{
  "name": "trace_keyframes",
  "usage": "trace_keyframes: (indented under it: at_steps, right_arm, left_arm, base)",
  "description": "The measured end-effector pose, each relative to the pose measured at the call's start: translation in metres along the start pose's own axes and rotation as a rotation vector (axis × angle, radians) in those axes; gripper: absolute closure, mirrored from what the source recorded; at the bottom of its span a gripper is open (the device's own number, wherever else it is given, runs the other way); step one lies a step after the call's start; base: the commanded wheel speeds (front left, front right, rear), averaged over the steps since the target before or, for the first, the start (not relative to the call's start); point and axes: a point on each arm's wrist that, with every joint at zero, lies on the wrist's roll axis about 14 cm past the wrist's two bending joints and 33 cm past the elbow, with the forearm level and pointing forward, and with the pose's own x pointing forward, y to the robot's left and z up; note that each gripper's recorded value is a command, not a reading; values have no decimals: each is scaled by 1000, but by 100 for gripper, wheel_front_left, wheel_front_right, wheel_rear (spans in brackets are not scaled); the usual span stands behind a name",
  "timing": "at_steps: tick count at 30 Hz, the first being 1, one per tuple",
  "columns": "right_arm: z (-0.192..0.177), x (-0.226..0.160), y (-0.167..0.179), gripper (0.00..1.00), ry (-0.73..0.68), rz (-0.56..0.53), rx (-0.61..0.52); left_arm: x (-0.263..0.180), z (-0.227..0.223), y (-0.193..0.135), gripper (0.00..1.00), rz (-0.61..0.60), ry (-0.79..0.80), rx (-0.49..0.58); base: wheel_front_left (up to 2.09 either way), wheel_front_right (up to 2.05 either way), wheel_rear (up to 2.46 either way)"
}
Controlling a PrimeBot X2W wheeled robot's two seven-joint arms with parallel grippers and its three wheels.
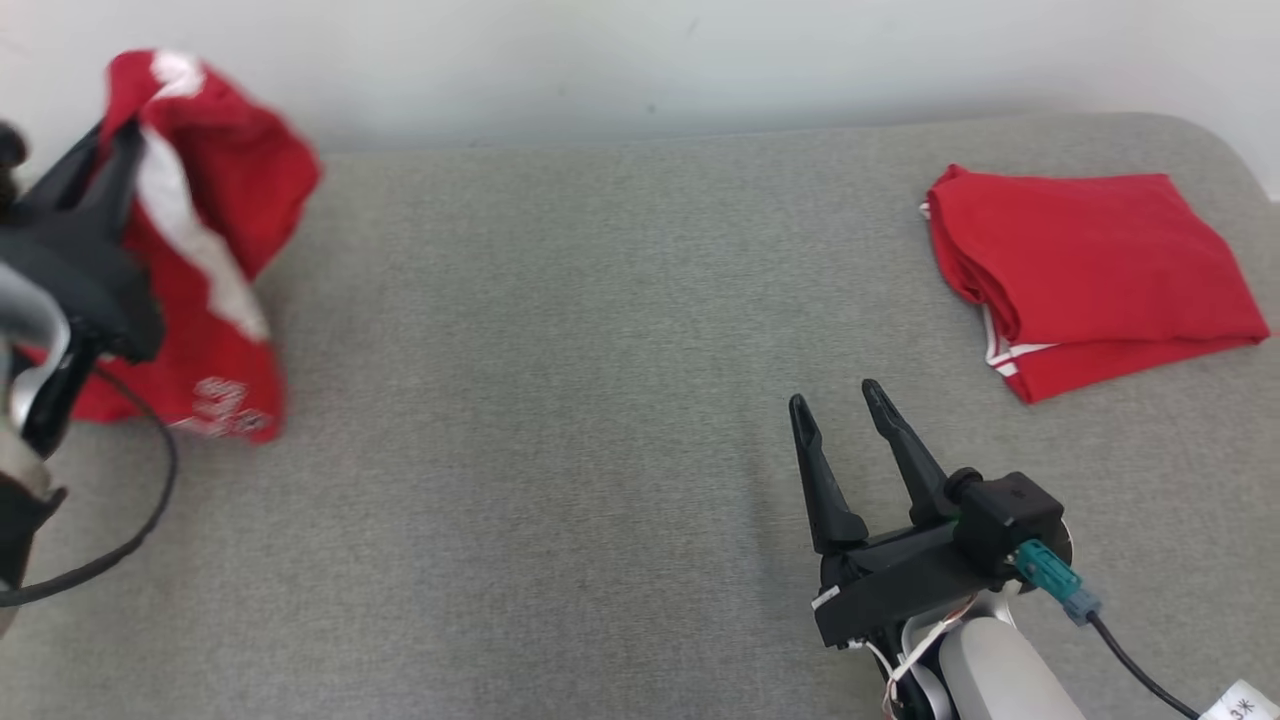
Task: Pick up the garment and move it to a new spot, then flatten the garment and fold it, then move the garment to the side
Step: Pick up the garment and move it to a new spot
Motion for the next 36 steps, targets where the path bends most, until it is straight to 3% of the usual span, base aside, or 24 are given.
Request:
trace_keyframes:
  at_steps: [10,16,21,28,36]
  right_arm:
    - [15,-18,-22,0,-31,-82,4]
    - [23,-29,-34,0,-46,-128,-2]
    - [26,-38,-45,0,-49,-165,-9]
    - [20,-38,-48,0,-34,-175,-7]
    - [9,-27,-37,0,-10,-133,-9]
  left_arm:
    - [16,83,-107,100,-276,-191,-7]
    - [12,106,-169,100,-432,-238,1]
    - [7,126,-201,100,-500,-301,-59]
    - [0,90,-186,100,-402,-274,-215]
    - [-34,20,-119,100,-108,-220,-364]
  base:
    - [0,0,0]
    - [0,0,0]
    - [0,0,0]
    - [0,0,0]
    - [0,0,0]
